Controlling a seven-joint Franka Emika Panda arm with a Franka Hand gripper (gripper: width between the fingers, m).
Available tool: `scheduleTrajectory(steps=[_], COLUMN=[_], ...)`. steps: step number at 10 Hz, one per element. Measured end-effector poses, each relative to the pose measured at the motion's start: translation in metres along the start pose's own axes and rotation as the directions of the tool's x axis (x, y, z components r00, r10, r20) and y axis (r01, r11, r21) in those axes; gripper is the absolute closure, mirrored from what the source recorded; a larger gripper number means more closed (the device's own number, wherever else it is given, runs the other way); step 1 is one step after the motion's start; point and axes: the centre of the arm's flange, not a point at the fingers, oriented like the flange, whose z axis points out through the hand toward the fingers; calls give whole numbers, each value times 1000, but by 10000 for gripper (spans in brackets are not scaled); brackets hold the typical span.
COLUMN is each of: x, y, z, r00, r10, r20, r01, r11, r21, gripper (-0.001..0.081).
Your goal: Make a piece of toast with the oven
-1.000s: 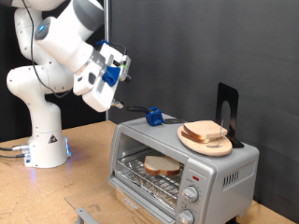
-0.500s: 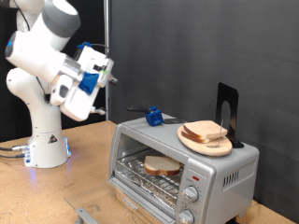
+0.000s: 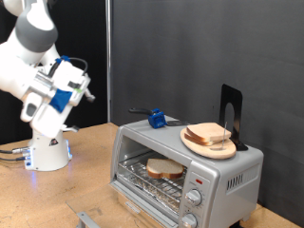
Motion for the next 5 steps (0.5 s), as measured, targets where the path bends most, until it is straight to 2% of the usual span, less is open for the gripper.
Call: scheduleTrajectory(steps=[2,3,5], x=[2,-2,-1], y=[6,5,7], z=[-2,0,2], r00=[1000,999,993], r10=[-5,6,89], r20=[11,52,77], r01=[5,-6,-88], r11=[1000,1000,996], r21=[7,3,-16], gripper=[-2,-2,-2])
